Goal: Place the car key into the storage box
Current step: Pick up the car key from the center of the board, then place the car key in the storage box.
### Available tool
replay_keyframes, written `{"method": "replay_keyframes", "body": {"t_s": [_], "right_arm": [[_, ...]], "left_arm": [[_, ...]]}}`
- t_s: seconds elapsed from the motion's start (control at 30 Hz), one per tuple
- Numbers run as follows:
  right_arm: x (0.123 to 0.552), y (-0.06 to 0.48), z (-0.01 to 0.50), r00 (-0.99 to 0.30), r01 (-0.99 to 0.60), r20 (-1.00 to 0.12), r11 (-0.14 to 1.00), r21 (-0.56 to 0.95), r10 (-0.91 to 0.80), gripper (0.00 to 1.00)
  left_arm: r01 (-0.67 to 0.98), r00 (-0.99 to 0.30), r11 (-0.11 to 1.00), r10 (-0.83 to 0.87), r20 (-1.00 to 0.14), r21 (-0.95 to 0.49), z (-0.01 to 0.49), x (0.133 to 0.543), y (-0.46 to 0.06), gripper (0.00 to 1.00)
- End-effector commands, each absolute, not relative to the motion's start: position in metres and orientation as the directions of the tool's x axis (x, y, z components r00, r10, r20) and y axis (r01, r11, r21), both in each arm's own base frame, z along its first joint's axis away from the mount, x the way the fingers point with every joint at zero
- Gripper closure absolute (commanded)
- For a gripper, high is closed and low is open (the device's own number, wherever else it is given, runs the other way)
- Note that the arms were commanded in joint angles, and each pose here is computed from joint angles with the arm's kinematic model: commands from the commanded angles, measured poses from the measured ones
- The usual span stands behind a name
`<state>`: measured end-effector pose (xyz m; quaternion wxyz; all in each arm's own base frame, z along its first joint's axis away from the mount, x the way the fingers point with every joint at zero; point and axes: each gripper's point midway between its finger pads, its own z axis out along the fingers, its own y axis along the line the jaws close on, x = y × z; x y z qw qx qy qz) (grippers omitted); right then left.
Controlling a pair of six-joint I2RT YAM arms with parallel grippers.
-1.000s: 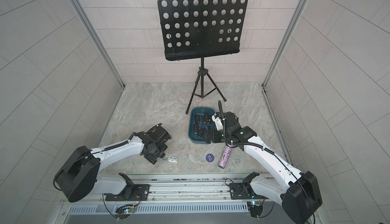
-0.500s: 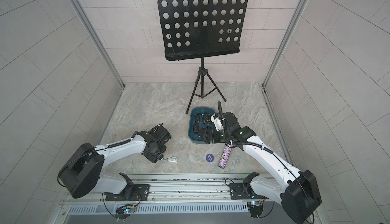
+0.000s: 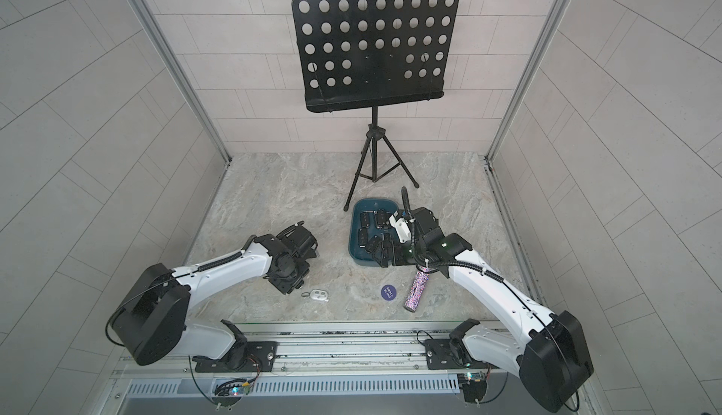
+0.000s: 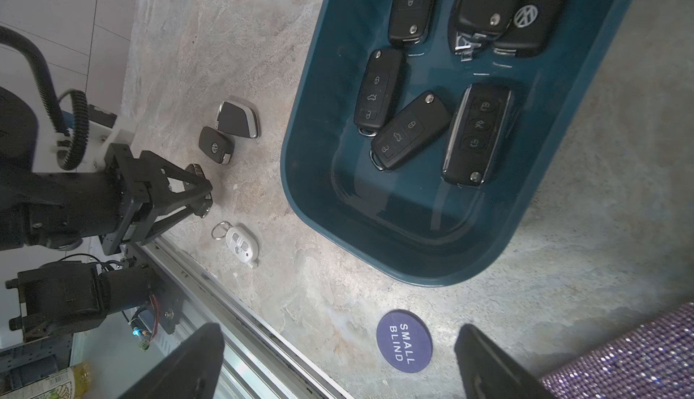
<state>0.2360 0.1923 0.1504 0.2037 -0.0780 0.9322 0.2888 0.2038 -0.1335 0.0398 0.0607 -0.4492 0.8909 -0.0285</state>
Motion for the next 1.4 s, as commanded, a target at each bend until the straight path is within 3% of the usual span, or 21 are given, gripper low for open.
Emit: {"method": "replay_keyframes", "body": {"t_s": [0.0, 0.6, 1.07, 1.37], "right_arm": [[0.236, 0.193, 0.154, -0.905, -0.276, -0.423, 0.824, 0.496, -0.048, 0.0], [0.243, 0.18, 0.151, -0.914, -0.237, -0.404, 0.855, 0.462, -0.035, 0.0], [0.244, 0.165, 0.149, -0.922, -0.188, -0.388, 0.876, 0.444, -0.001, 0.0], [0.242, 0.158, 0.15, -0.919, -0.173, -0.395, 0.884, 0.434, 0.014, 0.0]], "left_arm": [[-0.78, -0.604, 0.615, -0.788, -0.12, -0.116, 0.062, 0.213, -0.134, 0.59], [-0.361, -0.878, 0.902, -0.415, -0.241, -0.237, 0.14, 0.309, -0.245, 0.58], [-0.013, -0.979, 0.983, -0.049, -0.197, -0.181, 0.121, 0.337, -0.343, 0.58], [0.041, -0.983, 0.994, 0.022, -0.184, -0.098, 0.093, 0.359, -0.362, 0.58]]}}
